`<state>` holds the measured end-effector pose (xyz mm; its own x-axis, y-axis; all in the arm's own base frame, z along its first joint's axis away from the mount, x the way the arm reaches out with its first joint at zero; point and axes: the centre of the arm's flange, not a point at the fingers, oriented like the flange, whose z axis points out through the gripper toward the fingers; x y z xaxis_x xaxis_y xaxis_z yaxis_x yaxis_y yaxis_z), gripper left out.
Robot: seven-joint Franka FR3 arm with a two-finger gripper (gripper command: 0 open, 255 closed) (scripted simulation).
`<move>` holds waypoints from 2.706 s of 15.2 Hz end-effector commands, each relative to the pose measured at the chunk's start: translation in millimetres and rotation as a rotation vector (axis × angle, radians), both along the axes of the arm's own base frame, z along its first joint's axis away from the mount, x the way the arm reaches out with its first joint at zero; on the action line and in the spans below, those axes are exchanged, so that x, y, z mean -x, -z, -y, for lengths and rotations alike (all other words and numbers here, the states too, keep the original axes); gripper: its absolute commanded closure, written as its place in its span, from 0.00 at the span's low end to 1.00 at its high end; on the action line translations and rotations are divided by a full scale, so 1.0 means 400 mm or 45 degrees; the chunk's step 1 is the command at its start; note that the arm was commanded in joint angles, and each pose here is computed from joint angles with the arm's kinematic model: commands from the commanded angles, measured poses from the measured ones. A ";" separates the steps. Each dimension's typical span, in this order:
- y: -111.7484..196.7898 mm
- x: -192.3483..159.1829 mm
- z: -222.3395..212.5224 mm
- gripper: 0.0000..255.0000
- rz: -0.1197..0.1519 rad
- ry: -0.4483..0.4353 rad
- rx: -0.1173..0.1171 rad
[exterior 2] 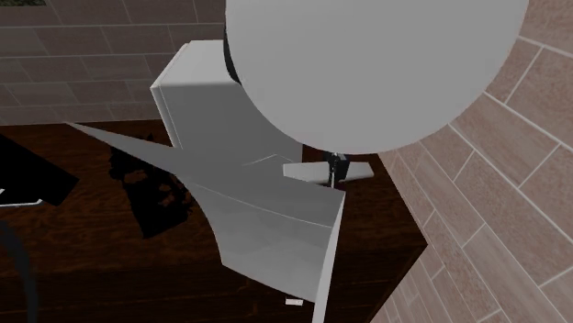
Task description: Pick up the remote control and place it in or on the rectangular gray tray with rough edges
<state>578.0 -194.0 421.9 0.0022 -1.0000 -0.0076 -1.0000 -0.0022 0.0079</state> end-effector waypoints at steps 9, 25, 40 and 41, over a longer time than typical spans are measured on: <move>-0.067 -0.034 -0.163 1.00 0.000 0.000 0.000; -0.070 -0.145 -0.679 1.00 0.000 0.000 0.000; -0.072 -0.249 -1.163 1.00 0.000 0.000 0.000; -0.073 -0.256 -1.195 1.00 0.000 0.000 0.000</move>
